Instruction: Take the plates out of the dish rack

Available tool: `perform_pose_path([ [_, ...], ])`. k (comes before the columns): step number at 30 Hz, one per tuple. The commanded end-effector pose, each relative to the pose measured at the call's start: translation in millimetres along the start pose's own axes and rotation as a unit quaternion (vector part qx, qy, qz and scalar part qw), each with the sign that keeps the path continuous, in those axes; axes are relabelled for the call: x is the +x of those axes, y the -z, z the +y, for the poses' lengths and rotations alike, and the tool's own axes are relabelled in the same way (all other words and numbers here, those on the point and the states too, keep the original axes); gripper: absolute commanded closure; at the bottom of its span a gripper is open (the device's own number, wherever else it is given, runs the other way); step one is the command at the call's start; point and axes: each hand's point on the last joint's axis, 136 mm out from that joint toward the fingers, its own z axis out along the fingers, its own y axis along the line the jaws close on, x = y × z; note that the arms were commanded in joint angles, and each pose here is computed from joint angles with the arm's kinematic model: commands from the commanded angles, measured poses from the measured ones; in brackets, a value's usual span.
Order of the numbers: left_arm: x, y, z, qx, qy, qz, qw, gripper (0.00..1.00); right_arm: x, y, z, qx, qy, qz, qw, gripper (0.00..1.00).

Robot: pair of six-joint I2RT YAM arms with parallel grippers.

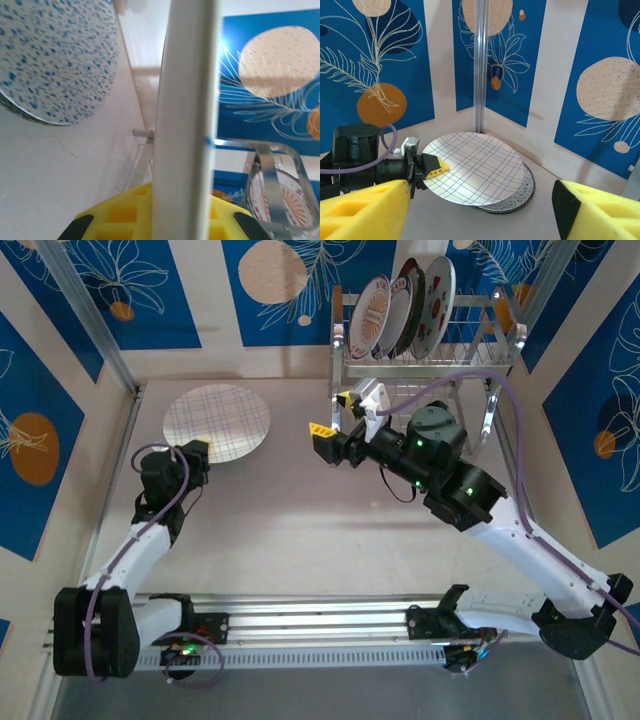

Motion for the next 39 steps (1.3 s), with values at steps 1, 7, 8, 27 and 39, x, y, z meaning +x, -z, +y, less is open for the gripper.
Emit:
perform_pose_path([
  [1, -13.1, -3.8, -25.0, 0.054, -0.039, -0.015, 0.998, 0.92, -14.2, -5.4, -0.6, 0.005, 0.015, -0.021, 1.000, 0.24],
  [7, -26.4, -21.5, -5.0, 0.020, -0.057, -0.021, 0.998, 0.92, -9.8, -9.2, 3.4, -0.007, 0.002, -0.012, 1.000, 0.24],
  [8, -28.2, -23.8, -2.3, 0.015, -0.061, -0.021, 0.998, 0.92, -9.8, -9.2, 3.9, -0.008, 0.002, -0.012, 1.000, 0.24],
  [27, -56.3, -69.0, 38.3, -0.009, -0.058, -0.012, 0.998, 0.92, -3.0, -6.9, 1.1, -0.005, -0.021, -0.001, 1.000, 0.24],
  [39, -60.5, -85.8, 52.1, -0.023, -0.053, -0.002, 0.998, 0.91, -1.3, -5.7, 0.9, -0.003, -0.026, 0.003, 1.000, 0.24],
])
